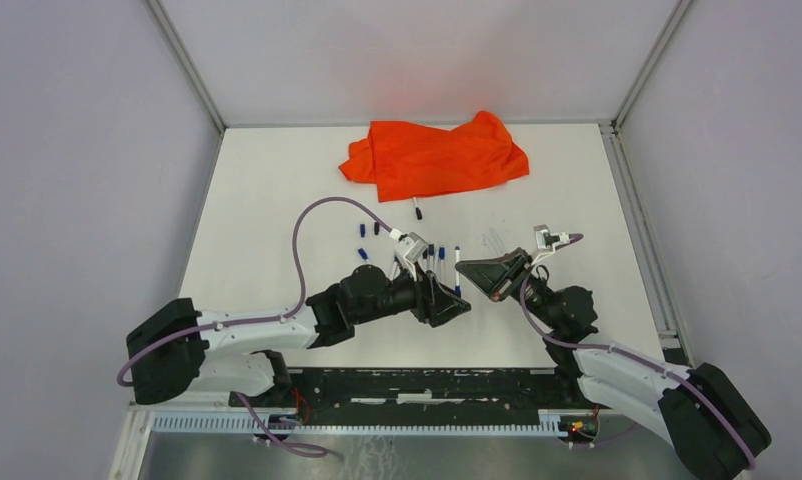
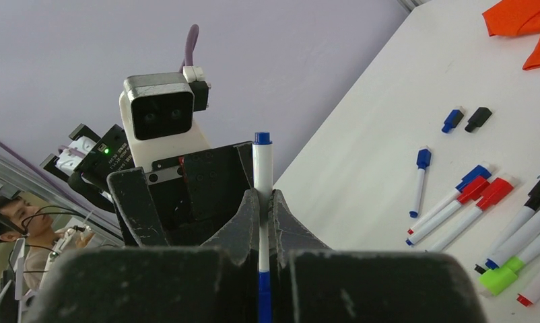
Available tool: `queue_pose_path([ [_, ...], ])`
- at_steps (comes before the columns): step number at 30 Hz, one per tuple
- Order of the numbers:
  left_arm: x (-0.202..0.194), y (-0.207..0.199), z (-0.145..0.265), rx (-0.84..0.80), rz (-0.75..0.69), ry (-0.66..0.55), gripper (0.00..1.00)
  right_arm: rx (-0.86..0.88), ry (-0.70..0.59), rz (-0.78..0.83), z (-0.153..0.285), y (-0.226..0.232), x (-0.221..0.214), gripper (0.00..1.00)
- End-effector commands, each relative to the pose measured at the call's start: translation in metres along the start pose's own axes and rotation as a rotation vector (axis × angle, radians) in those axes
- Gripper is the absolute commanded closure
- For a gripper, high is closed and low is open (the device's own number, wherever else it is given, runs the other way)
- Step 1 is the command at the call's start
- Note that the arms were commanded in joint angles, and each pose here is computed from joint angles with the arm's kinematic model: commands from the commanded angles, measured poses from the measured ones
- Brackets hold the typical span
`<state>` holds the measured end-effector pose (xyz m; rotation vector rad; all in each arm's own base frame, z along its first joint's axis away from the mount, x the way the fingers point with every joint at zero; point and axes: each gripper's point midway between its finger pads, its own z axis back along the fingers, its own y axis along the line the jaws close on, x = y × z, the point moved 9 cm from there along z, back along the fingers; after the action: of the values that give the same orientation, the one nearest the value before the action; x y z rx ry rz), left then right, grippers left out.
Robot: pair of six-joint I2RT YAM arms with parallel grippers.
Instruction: Open the pen caps
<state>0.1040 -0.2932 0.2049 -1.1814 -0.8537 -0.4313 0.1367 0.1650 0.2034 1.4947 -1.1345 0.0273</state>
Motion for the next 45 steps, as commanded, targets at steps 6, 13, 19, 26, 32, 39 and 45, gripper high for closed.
queue_pose_path([
  [6,0.015,-0.018,-0.01,-0.105,-0.041,-0.053,0.32,0.1,-0.028,-0.019,0.0,0.013,0.004,1.0],
  [13,0.013,-0.022,-0.012,-0.146,-0.039,-0.05,0.36,0.102,-0.027,-0.036,0.002,0.012,0.001,1.0],
  [19,0.012,-0.026,-0.012,-0.174,-0.04,-0.045,0.42,0.092,-0.027,-0.043,0.005,0.008,-0.002,1.0],
  [26,0.005,-0.028,-0.012,-0.195,-0.045,-0.027,0.54,0.088,-0.03,-0.061,0.011,0.004,-0.007,1.0],
  [32,0.0,-0.024,-0.011,-0.189,-0.043,-0.019,0.67,0.079,-0.03,-0.058,0.014,0.002,-0.009,1.0],
  [39,0.0,-0.018,-0.012,-0.1,-0.052,0.009,0.89,0.005,0.018,0.034,0.012,-0.009,-0.012,1.0],
  [45,-0.001,-0.011,-0.015,0.002,-0.065,0.06,0.96,-0.077,0.06,0.168,0.003,-0.014,-0.005,0.82],
])
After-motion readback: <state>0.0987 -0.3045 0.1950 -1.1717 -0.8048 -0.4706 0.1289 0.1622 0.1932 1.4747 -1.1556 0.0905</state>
